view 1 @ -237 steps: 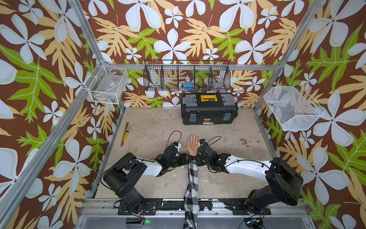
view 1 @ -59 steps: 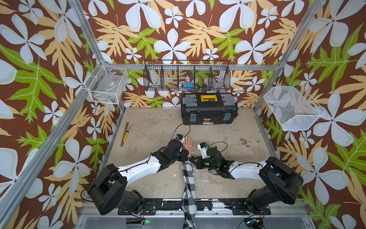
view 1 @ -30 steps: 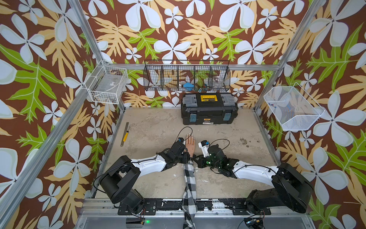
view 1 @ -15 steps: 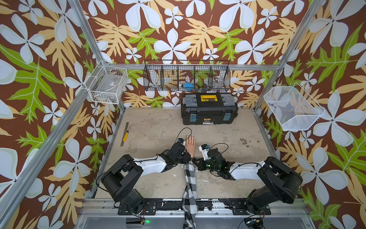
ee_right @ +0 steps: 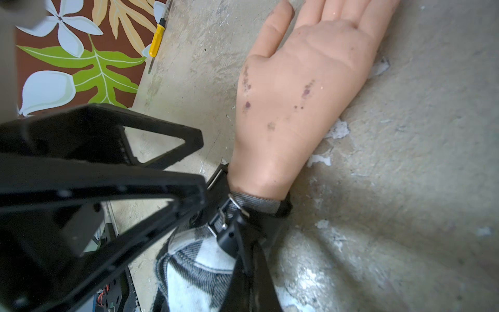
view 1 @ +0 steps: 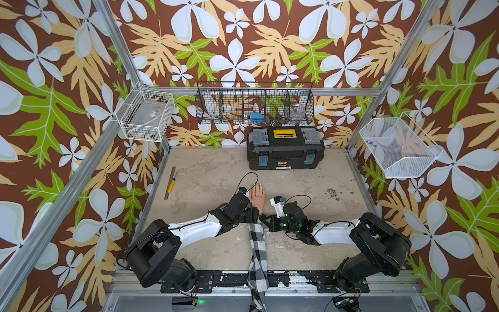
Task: Take off the watch
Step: Untie the watch from the hand.
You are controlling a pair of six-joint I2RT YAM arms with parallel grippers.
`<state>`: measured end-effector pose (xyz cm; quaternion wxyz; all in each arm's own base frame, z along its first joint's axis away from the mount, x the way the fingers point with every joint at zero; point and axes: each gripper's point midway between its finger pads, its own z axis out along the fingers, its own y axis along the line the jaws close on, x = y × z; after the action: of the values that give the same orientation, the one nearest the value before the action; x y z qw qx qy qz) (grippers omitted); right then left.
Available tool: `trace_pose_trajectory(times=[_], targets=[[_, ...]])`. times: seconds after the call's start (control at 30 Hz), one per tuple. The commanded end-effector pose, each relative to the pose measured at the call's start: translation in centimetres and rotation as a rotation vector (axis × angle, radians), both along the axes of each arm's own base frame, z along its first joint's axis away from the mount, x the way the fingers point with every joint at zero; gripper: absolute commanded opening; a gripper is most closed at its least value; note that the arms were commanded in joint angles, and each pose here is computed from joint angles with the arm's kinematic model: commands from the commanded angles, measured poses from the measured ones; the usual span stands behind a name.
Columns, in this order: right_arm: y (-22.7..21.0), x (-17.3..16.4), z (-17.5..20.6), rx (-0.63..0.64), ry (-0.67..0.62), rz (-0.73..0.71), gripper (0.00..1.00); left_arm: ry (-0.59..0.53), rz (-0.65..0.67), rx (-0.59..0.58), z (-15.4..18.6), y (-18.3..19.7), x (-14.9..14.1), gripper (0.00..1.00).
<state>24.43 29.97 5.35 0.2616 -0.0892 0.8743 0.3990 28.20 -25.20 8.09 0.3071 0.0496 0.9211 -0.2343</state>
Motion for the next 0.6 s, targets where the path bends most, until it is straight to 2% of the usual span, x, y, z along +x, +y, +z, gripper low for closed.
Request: trace_pose_trajectory(times=[0.0,0.33,0.57], targets=[[0.1,-1.5,-0.9,-0.014,0.059,0.052,0.00,0.005,-0.017,0.034,0.1,0.3,-0.4,0.77],[0.0,-1.4,-1.0,-0.024,0.058,0.045,0.00,-0.065,-0.085,0.249,-0.5,-0.5,-1.8,0.69],[-0.2,-1.5,-1.2,-0.031,0.060,0.043,0.00,-0.098,-0.058,0.306,-0.6,-0.5,-1.7,0.68]])
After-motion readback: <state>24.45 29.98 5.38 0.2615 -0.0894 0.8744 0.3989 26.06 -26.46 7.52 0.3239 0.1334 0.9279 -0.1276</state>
